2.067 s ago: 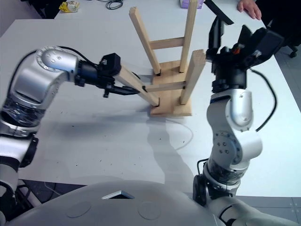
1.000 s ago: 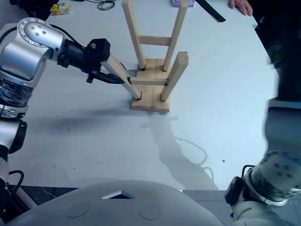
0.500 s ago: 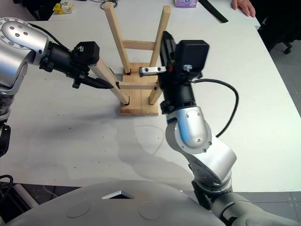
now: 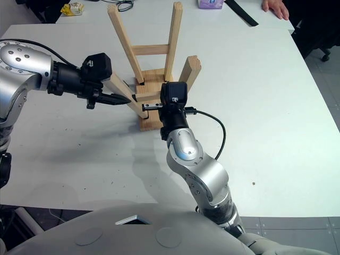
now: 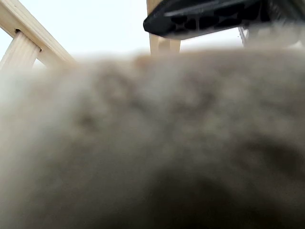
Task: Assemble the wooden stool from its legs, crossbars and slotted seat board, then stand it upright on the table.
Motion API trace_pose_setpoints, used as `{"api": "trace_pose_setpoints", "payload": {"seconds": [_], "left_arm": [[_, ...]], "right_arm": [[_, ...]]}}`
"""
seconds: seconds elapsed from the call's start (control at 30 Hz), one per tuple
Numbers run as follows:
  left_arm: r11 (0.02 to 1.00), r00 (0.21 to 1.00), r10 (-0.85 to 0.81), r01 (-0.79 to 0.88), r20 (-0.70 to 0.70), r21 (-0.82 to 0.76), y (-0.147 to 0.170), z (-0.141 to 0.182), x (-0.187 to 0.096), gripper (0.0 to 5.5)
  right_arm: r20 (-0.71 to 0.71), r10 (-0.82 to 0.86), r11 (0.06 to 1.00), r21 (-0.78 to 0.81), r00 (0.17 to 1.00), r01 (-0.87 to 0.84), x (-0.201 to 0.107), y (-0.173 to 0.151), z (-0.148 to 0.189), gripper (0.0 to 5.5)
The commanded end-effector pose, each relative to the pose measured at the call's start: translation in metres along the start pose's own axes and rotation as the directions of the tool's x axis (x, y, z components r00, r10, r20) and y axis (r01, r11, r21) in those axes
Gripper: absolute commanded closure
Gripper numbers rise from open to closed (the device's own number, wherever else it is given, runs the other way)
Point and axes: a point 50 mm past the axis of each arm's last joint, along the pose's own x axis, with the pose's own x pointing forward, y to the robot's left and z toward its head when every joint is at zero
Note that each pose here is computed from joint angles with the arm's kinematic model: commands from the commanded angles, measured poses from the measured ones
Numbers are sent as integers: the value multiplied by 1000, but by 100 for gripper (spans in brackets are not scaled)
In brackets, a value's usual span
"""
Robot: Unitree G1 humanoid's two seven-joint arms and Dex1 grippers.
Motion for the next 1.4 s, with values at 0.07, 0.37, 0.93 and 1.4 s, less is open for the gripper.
{"api": "trace_pose_setpoints", "payload": {"seconds": [0.07,0.37,0.93,1.4], "left_arm": [[989,990,-113,103,-86,-110,-3,-24,19,345],[974,962,-218,225,-167,24,18,-7,29,345],[945,927,-309,324,-214,42,11,-15,41,345],[941,921,-324,338,-215,29,7,-18,47,345]], "right_arm": [[278,85,995,25,957,-96,-3,13,53,550],[-138,21,1000,-18,990,-23,14,12,-37,550],[375,30,995,77,926,-64,13,17,53,550],[-145,48,994,107,988,-32,15,30,-38,550]]}}
